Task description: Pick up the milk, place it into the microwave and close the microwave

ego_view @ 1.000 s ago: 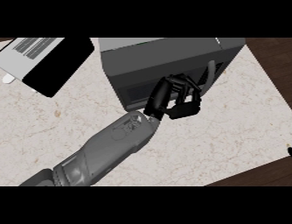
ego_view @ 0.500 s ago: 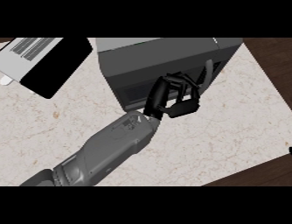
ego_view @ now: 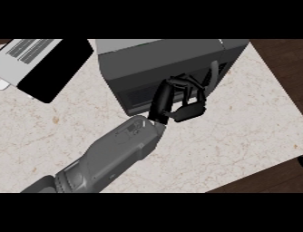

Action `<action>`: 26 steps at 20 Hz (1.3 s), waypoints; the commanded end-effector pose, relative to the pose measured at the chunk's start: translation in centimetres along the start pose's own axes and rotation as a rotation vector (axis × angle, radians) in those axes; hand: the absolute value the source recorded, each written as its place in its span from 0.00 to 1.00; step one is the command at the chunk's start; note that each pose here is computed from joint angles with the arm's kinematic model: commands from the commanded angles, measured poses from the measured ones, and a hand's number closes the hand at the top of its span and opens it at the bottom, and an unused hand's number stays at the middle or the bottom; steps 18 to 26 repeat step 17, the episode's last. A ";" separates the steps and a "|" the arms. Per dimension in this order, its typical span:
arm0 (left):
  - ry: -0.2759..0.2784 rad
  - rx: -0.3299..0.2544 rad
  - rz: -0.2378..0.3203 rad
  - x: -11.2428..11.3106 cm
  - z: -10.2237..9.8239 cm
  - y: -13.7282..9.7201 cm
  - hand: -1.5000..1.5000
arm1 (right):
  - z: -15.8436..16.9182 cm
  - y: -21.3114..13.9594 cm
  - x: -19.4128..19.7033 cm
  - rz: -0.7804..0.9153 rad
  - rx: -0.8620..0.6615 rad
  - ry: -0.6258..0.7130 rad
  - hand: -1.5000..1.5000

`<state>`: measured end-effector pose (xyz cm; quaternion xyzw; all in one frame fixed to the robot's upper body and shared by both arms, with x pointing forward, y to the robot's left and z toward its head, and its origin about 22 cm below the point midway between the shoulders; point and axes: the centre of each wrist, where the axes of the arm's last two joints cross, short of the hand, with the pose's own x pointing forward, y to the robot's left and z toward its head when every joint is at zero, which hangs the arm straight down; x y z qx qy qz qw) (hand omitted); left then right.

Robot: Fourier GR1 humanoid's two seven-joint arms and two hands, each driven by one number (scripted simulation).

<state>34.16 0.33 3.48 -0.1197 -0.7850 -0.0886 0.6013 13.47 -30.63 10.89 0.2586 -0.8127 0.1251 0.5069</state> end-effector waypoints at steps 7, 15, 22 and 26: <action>-0.007 0.104 -0.025 -0.1 -1.7 1.5 1.00 | -0.5 0.3 0.5 -0.022 0.053 -0.002 0.00; -0.024 0.111 -0.020 -0.4 -1.6 1.6 1.00 | -0.8 0.3 1.1 -0.016 0.075 0.006 0.00; -0.021 0.113 -0.020 -0.5 -1.5 1.5 1.00 | -0.9 0.3 1.2 -0.026 0.091 0.009 0.00; -0.021 0.113 -0.020 -0.5 -1.5 1.5 1.00 | -0.9 0.3 1.2 -0.026 0.091 0.009 0.00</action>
